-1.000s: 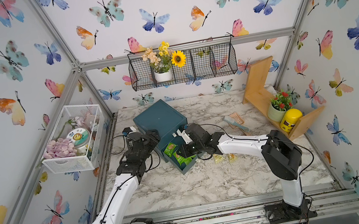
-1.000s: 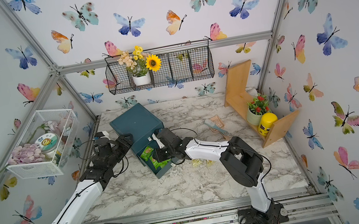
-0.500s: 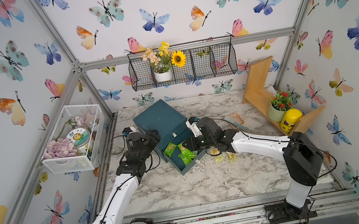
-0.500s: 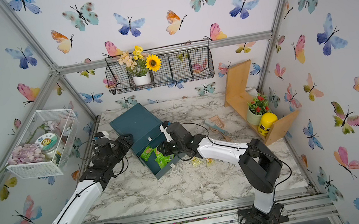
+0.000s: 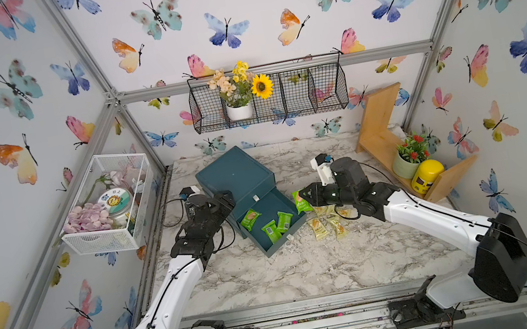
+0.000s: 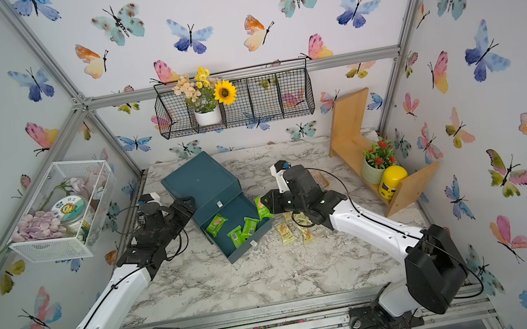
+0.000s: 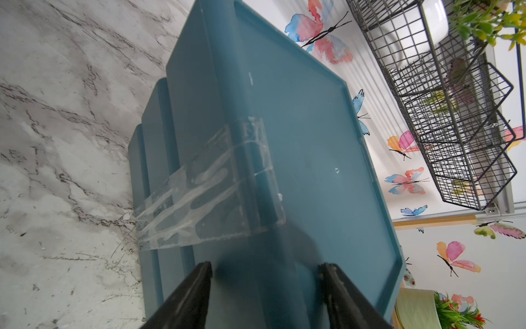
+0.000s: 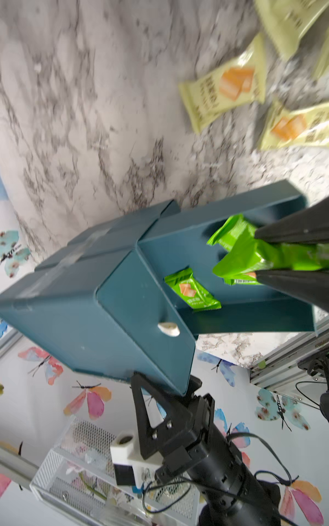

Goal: Take the cookies out of the drawer
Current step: Place the cookie at the center of the board.

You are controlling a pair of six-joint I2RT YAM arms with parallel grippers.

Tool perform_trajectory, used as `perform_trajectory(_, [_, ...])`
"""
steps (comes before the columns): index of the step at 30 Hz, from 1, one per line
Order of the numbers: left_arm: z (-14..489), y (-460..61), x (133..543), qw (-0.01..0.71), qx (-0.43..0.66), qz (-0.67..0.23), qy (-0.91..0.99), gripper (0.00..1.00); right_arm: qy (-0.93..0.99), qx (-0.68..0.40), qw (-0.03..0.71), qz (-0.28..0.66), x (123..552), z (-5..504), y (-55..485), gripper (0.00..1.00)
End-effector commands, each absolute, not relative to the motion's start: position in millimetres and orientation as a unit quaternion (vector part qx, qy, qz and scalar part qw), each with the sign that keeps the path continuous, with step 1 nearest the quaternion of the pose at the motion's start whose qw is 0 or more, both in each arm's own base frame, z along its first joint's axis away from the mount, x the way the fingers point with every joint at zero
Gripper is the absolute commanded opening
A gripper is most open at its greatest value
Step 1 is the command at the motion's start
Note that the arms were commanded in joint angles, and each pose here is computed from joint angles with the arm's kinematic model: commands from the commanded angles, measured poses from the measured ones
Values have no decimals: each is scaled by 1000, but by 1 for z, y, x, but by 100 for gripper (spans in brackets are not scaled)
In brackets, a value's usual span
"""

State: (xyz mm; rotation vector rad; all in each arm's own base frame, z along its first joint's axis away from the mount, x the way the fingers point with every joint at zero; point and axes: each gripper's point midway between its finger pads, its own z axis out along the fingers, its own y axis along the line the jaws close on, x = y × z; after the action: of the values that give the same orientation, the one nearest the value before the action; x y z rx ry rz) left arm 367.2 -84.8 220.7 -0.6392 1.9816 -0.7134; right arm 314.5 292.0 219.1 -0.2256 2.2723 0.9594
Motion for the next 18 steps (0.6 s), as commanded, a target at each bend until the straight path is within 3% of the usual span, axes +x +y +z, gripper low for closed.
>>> perform_trajectory(1, [195, -86, 355, 416, -252, -266, 832, 65, 901, -88, 292, 308, 296, 185, 259, 12])
perform_trajectory(12, [194, -86, 354, 413, -250, -265, 834, 65, 921, -95, 173, 337, 236, 104, 249, 11])
perform_trajectory(18, [194, -85, 353, 412, -251, -263, 835, 65, 921, -79, 138, 355, 224, 68, 252, 10])
